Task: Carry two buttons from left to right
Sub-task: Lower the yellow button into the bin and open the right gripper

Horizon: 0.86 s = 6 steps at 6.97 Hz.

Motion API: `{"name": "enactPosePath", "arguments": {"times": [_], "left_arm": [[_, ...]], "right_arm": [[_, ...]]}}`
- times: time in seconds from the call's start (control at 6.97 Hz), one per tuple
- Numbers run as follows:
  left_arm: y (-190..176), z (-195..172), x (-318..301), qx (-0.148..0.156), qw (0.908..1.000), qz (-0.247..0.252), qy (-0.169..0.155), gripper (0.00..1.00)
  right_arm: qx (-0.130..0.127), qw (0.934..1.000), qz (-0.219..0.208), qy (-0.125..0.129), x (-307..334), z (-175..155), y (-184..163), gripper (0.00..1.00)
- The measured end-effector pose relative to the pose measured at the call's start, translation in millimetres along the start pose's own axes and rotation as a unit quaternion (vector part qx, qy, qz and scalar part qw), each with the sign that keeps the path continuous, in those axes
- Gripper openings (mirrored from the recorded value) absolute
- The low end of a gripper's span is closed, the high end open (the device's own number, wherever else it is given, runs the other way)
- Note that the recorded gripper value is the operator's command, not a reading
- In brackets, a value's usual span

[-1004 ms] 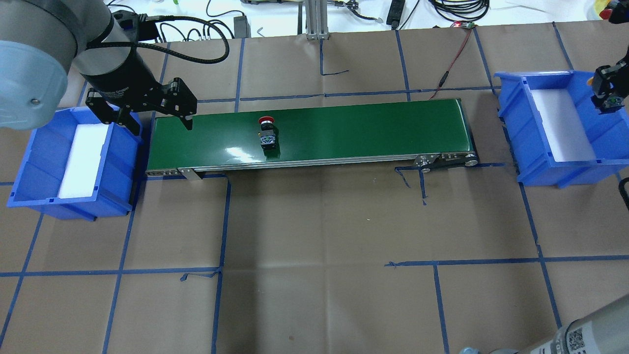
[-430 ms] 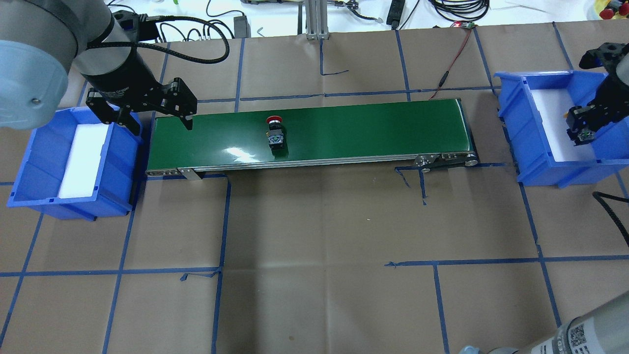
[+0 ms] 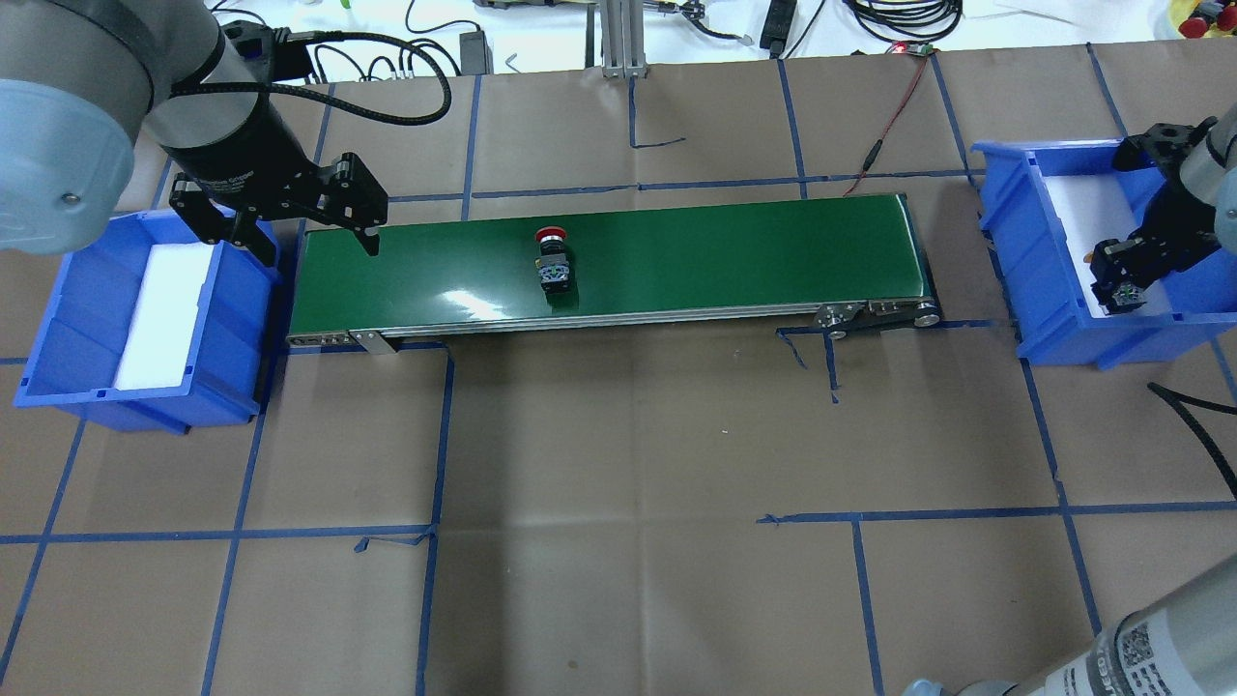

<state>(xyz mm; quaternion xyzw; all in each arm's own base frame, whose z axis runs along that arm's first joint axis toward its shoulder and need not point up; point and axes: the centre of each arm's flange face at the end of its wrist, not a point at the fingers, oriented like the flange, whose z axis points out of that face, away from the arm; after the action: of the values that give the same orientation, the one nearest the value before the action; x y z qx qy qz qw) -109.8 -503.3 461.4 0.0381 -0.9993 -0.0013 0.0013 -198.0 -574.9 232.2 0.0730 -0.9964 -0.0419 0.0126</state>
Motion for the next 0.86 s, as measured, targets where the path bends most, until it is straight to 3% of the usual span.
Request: {"name": "enactPosePath", "arguments": {"times": [0.14,0.29,0.43,0.86], "left_arm": [[0,0,0,0.000,1.0000,0.000,0.000,1.00],[0,0,0,0.000,1.0000,0.000,0.000,1.00],[0,-1,0,0.001,1.0000,0.000,0.000,1.00],[0,0,0,0.000,1.0000,0.000,0.000,1.00]], "right_arm": [[-0.001,1.0000,0.000,-0.003,1,6,-2,0.44],[0.001,1.0000,0.000,-0.007,1,8,-4,0.75],[0.007,0.9999,0.002,-0.013,0,8,-5,0.99],[0.029,0.9994,0.003,-0.020,-2,-9,-7,0.99]]}}
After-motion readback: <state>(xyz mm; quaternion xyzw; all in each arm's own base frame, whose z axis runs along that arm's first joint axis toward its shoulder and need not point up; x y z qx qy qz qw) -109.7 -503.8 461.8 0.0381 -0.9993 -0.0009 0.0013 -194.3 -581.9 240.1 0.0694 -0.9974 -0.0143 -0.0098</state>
